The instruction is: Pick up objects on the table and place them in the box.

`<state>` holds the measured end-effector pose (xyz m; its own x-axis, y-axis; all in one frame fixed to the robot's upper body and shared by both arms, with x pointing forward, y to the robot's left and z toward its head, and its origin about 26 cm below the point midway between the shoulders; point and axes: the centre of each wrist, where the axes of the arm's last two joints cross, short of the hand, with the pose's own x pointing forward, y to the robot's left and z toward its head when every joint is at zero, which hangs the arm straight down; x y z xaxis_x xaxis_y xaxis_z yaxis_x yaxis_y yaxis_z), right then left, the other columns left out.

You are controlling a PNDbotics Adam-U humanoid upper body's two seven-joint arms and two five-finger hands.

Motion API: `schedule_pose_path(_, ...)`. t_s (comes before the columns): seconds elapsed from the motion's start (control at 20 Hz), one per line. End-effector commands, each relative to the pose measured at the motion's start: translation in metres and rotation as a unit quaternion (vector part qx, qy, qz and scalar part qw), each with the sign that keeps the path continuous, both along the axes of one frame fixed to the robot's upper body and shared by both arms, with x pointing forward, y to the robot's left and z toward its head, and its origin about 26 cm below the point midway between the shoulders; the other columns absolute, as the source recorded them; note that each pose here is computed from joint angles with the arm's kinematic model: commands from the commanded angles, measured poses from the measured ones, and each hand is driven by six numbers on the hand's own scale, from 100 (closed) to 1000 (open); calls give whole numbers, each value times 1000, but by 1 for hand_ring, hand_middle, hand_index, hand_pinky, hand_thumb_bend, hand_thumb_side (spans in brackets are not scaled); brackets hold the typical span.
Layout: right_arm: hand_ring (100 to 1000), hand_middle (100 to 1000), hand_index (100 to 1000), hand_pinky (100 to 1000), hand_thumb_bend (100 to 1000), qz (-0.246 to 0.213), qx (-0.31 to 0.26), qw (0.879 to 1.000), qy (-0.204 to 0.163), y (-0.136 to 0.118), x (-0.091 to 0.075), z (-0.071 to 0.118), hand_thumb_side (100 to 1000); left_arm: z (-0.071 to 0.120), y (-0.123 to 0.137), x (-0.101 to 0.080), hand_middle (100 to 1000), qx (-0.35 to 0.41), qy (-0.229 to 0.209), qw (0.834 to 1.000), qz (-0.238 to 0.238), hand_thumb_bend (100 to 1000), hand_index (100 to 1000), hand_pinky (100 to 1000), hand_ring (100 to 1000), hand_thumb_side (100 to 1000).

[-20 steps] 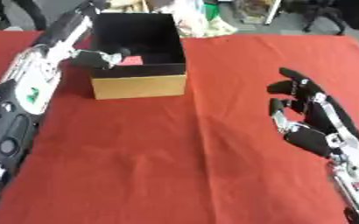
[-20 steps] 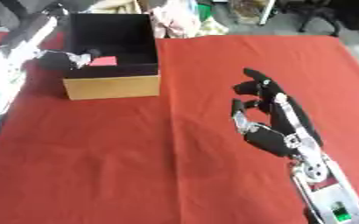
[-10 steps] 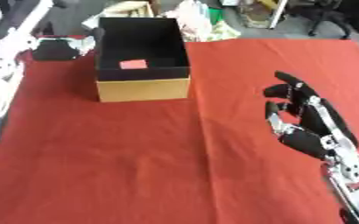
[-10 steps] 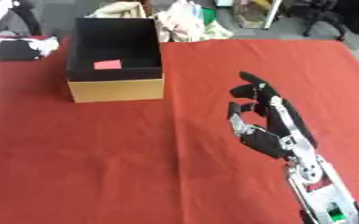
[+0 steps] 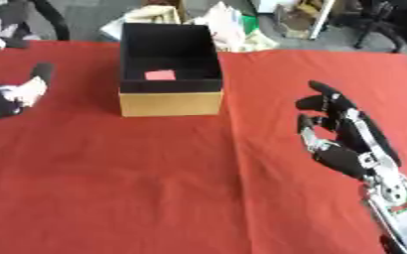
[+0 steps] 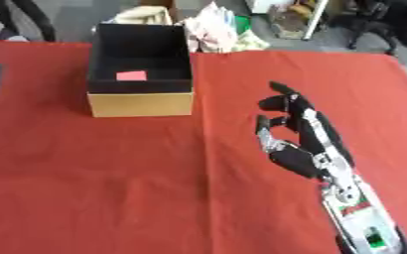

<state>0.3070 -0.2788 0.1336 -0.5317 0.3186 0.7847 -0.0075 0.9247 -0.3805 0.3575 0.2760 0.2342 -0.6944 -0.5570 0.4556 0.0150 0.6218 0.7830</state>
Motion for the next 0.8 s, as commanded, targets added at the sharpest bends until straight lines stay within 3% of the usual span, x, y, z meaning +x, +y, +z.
schedule_pose_path(0.05,797,693,942,636,100,-6,-6,1000,-10,-5,0,6,210,4,10,-14,958,25,-8,1000,2,297,1000,821,1000,507)
schedule_pose_path(0.2,797,692,942,636,100,-7,-6,1000,-11,-5,0,6,210,-12,18,-22,969,54,12,998,0,393,1000,825,1000,622)
schedule_pose_path(0.35,797,692,943,636,100,-10,-5,1000,-10,-6,-1,5,209,-23,24,-26,975,66,26,997,-8,419,1000,827,1000,619)
schedule_pose_path(0.75,797,695,943,636,100,-12,-2,1000,-10,-6,-1,5,209,-36,29,-31,978,55,37,998,-4,385,1000,828,1000,600)
schedule_pose_path(0.8,798,695,942,636,100,-12,-2,1000,-10,-6,-1,5,209,-38,30,-32,978,50,40,998,-2,349,1000,826,1000,604)
